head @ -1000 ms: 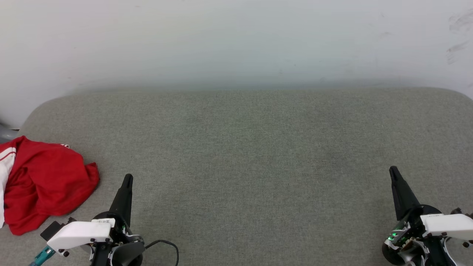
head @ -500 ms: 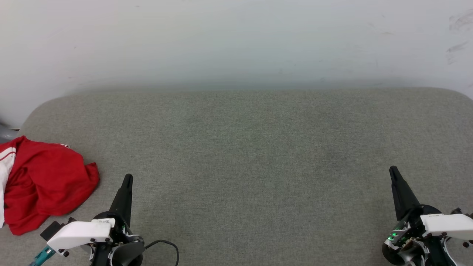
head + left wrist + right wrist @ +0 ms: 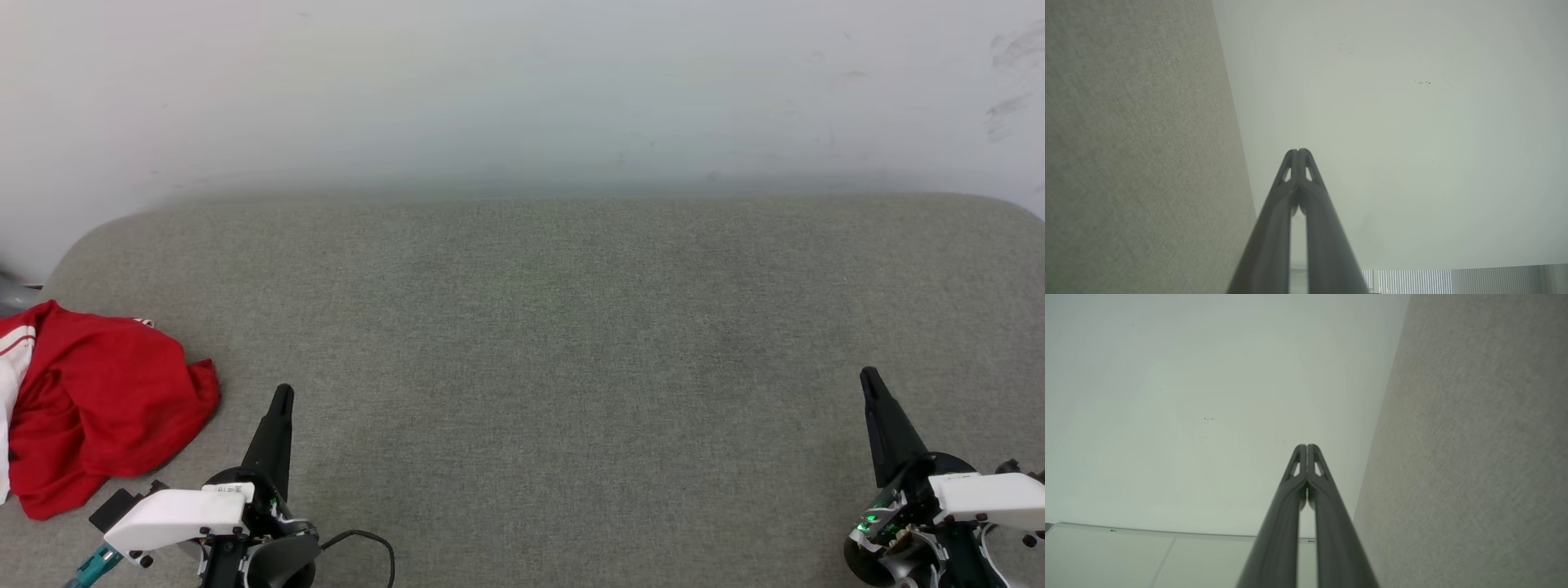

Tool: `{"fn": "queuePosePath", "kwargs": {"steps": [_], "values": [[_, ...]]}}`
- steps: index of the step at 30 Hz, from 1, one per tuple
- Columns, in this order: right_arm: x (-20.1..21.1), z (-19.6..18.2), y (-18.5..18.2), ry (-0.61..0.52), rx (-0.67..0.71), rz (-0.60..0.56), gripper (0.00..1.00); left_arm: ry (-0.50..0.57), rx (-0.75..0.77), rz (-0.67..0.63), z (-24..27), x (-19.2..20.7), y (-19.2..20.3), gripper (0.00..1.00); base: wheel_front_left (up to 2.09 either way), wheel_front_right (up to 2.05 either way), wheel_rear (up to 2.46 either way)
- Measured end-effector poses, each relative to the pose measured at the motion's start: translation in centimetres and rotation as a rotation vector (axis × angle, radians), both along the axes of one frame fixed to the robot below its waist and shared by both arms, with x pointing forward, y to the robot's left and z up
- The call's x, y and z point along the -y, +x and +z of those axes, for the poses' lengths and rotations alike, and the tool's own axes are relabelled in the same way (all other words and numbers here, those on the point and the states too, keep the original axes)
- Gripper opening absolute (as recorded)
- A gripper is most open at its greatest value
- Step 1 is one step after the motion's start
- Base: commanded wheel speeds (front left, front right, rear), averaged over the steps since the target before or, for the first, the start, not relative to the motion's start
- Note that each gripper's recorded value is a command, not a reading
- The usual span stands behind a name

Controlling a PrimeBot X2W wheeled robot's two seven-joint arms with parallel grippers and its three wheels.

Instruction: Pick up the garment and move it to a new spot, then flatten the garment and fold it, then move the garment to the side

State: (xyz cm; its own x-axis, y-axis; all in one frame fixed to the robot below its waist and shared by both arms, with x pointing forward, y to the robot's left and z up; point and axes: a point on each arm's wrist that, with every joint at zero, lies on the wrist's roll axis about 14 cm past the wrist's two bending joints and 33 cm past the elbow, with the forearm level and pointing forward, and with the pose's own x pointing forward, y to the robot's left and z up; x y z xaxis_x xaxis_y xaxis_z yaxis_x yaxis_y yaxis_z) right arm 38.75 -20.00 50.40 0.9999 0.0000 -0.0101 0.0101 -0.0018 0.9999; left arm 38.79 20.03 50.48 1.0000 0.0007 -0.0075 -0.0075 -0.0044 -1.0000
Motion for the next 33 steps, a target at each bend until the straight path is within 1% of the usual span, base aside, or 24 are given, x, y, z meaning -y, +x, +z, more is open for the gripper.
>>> {"fn": "queuePosePath", "kwargs": {"steps": [4,5,8,10,25,33], "values": [[0.0,0.0,0.0,0.0,0.0,0.0,0.0,0.0,0.0,0.0,0.0,0.0,0.0,0.0,0.0,0.0,0.0],[0.0,-0.2,-0.1,0.0,-0.006,0.0,1.0,-0.001,-0.006,-0.001,-0.2,0.0,-0.1,1.0,0.0,0.0,0.0],[0.0,-1.9,-0.9,0.004,-0.055,-0.003,1.0,-0.004,-0.055,-0.002,-1.8,0.2,-0.8,1.0,0.0,0.0,0.0],[0.1,-2.2,-1.1,0.001,-0.065,-0.008,1.0,-0.003,-0.065,-0.005,-2.2,0.4,-1.0,1.0,0.0,0.0,0.0],[-0.5,-0.5,-1.1,-0.055,-0.011,-0.028,1.0,0.037,-0.015,-0.038,-0.6,2.8,-0.6,1.0,0.0,0.0,0.0],[-0.9,0.6,-1.0,-0.149,0.022,-0.029,1.0,0.091,0.033,-0.037,0.9,3.3,-0.5,1.0,0.0,0.0,0.0]]}}
